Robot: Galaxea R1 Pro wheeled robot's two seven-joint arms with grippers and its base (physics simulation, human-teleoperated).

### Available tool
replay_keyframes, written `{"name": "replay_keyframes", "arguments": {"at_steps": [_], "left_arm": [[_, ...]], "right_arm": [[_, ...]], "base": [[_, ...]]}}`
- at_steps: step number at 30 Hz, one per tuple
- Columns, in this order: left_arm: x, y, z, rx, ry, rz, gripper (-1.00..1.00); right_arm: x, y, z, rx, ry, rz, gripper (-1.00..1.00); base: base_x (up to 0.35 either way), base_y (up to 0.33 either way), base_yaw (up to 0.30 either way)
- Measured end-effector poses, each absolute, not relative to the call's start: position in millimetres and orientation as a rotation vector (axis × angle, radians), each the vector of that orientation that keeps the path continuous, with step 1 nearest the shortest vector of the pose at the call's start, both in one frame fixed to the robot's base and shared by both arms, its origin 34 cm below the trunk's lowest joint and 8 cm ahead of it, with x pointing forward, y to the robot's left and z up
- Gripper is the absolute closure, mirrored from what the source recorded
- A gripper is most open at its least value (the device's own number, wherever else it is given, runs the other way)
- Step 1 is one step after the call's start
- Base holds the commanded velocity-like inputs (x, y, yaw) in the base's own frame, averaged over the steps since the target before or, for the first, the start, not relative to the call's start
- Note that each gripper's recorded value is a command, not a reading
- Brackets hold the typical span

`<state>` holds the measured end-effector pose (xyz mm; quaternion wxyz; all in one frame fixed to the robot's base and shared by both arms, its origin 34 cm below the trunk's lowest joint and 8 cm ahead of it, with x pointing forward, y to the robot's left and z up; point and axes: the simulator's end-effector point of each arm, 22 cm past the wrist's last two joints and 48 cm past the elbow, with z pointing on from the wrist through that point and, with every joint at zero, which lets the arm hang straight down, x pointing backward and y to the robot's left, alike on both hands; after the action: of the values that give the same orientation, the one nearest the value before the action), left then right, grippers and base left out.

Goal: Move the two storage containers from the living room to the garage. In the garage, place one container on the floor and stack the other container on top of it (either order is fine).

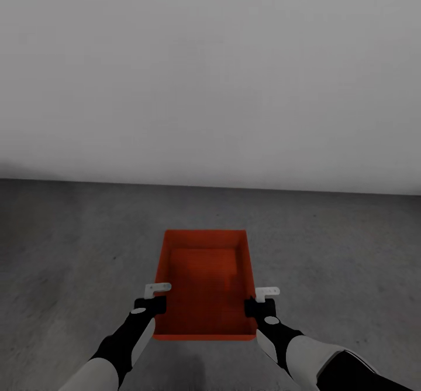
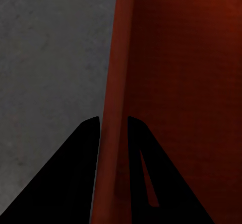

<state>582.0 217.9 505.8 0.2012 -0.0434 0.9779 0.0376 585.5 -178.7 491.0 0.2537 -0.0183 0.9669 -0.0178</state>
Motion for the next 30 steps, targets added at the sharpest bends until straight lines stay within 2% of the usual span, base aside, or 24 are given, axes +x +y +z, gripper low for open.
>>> {"name": "replay_keyframes", "arguments": {"at_steps": [30], "left_arm": [[581,218,465,-0.121,2.736,0.105,1.00]], "right_arm": [[585,-179,451,-0.051,2.632,-0.049,1.00]], "base": [[0.000,0.000,0.000]]}}
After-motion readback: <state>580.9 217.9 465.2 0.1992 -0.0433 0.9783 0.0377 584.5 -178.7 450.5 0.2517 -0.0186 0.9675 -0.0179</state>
